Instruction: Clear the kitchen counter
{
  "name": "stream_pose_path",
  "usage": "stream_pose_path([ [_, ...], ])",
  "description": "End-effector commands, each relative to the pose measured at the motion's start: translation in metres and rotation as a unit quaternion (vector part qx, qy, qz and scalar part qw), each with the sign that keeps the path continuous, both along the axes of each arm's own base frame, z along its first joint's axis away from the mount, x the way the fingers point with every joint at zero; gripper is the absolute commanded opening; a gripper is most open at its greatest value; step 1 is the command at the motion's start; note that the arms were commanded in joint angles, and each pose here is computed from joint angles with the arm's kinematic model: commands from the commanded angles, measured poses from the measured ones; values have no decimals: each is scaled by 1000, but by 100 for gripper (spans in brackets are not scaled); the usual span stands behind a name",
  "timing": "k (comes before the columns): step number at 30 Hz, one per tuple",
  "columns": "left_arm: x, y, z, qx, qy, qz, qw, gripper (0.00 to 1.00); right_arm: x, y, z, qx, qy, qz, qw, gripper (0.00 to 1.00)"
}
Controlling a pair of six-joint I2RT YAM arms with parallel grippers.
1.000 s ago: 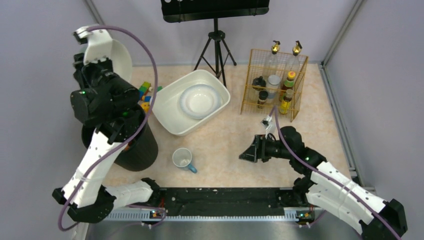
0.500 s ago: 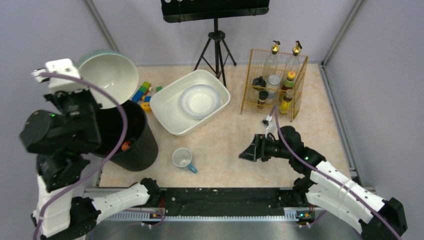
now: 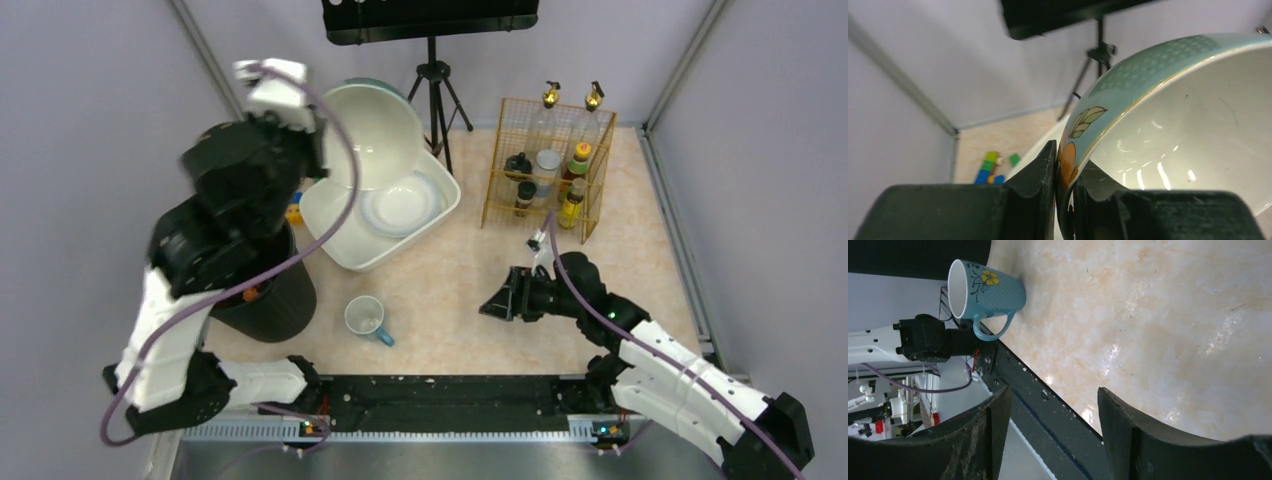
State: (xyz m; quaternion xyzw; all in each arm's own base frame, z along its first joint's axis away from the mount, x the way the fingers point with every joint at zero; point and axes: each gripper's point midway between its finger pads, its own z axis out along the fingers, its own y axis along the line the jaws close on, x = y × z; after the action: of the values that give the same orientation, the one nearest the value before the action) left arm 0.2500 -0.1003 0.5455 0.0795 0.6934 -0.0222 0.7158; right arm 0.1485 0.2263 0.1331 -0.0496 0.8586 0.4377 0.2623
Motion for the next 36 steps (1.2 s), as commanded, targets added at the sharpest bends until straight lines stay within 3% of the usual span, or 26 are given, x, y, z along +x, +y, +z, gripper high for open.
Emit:
stream_pose_path([
  [1, 29, -73, -6, -101, 34, -112, 988, 0, 7, 2, 15, 9, -11, -13, 1000, 63],
  [5, 75, -85, -44, -151, 102, -125, 975, 0, 5, 2, 15, 7, -8, -13, 1000, 63],
  [16, 202, -65, -176, -241, 276, -13, 930, 0, 4, 2, 12, 7, -3, -12, 1000, 63],
  [22, 237, -88, -239, -280, 346, -20, 895, 0, 1, 2, 11, 6, -2, -9, 1000, 63],
  [28, 257, -95, -305, -295, 406, 19, 865, 0, -2, 0, 7, 6, 2, -11, 1000, 63],
  [36, 263, -78, -382, -269, 445, 99, 848, 0, -4, -2, 5, 5, 4, -12, 1000, 63],
])
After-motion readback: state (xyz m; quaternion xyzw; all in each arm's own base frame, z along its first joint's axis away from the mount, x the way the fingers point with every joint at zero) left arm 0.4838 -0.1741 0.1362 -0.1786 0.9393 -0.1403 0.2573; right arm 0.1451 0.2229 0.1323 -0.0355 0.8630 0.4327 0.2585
